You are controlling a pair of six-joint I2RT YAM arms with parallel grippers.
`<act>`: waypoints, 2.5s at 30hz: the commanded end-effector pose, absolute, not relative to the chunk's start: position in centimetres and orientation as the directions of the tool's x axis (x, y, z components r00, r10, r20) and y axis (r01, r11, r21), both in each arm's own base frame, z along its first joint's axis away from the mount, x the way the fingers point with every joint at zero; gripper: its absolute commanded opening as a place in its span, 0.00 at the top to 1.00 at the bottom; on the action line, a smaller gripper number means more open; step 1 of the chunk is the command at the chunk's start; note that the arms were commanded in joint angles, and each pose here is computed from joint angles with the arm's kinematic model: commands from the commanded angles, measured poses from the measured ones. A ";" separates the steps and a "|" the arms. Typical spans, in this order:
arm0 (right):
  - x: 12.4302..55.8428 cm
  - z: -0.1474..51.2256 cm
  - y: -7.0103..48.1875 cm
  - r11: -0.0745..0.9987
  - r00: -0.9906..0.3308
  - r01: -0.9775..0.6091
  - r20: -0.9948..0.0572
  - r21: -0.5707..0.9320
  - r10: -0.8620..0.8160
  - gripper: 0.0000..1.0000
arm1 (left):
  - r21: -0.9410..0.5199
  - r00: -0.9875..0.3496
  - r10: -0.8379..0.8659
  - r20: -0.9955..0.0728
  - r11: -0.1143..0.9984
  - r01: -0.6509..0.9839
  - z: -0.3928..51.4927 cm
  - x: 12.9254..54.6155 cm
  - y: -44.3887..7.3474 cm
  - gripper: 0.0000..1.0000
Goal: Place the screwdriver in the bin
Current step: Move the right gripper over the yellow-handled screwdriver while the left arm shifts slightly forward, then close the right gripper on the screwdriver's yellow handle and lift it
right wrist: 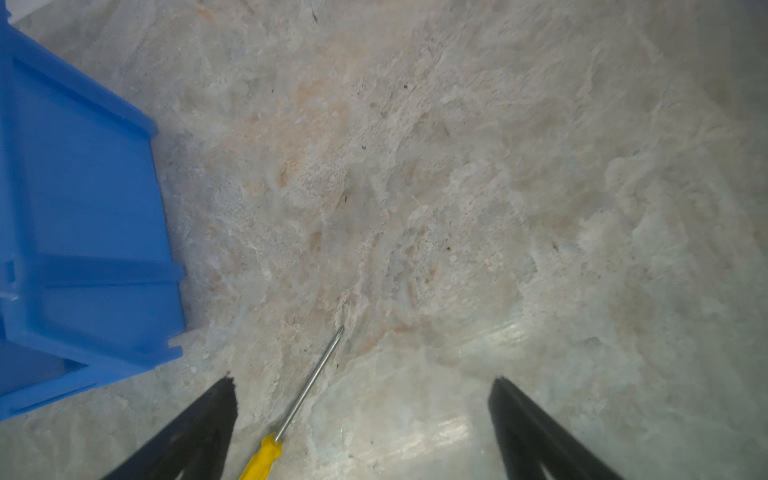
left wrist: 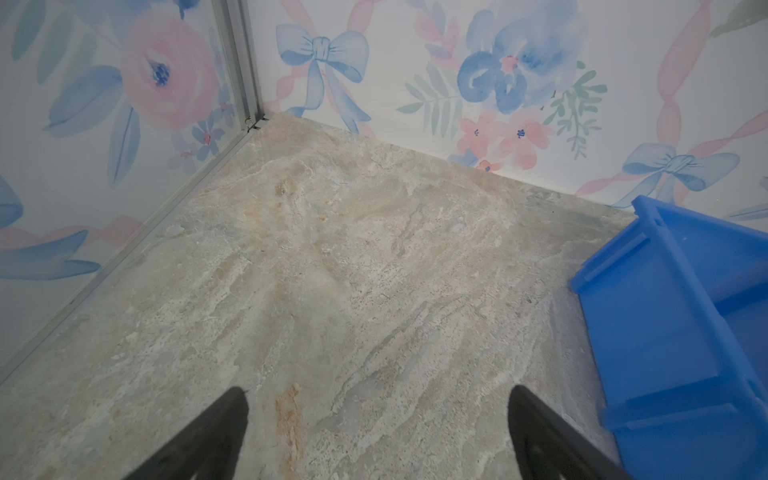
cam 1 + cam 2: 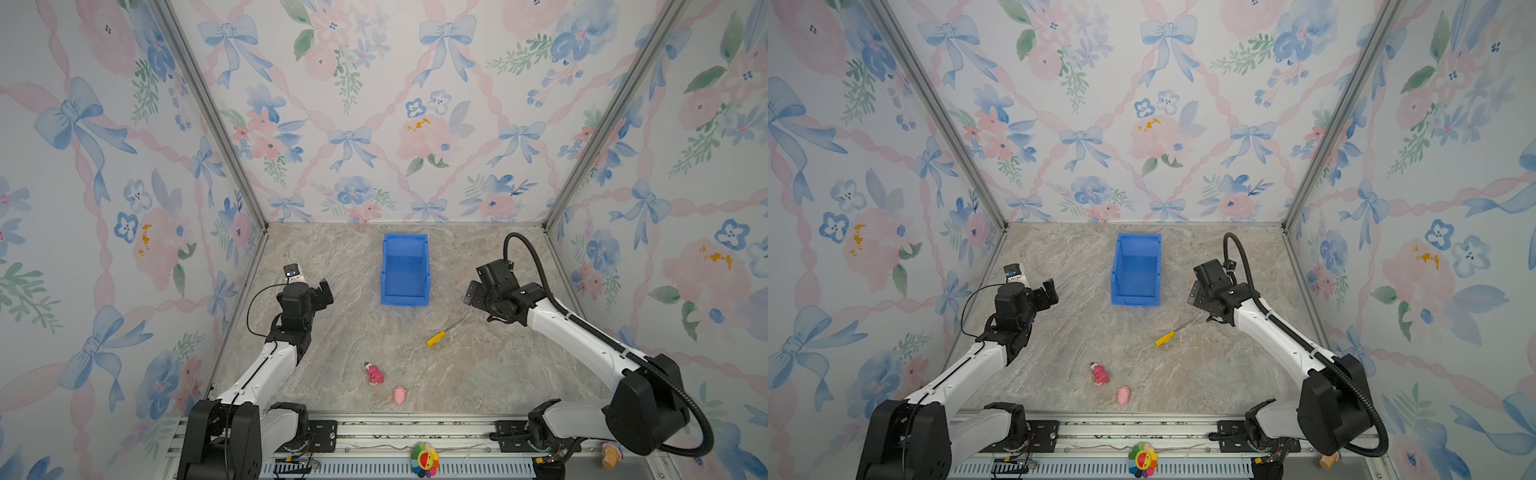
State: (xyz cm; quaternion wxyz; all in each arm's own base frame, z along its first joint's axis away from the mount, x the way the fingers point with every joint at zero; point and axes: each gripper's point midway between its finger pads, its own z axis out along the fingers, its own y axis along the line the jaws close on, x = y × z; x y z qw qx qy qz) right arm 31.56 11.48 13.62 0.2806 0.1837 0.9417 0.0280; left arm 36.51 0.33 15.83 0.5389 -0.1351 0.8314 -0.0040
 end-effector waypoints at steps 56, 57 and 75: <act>24.5 -1.4 21.1 0.950 -0.916 0.309 -0.257 0.041 0.309 0.39 | -0.206 -0.622 -0.188 -0.760 0.978 -0.043 13.6 27.9 -5.1 0.02; 24.4 -1.4 21.1 0.953 -0.920 0.301 -0.256 0.024 0.297 0.40 | -0.201 -0.629 -0.188 -0.754 0.978 -0.052 13.3 27.9 -4.9 0.02; 22.3 -0.1 20.0 0.954 -0.926 0.289 -0.277 -0.082 0.257 0.83 | -0.195 -0.617 -0.171 -0.768 0.980 -0.028 13.4 27.3 -6.0 0.02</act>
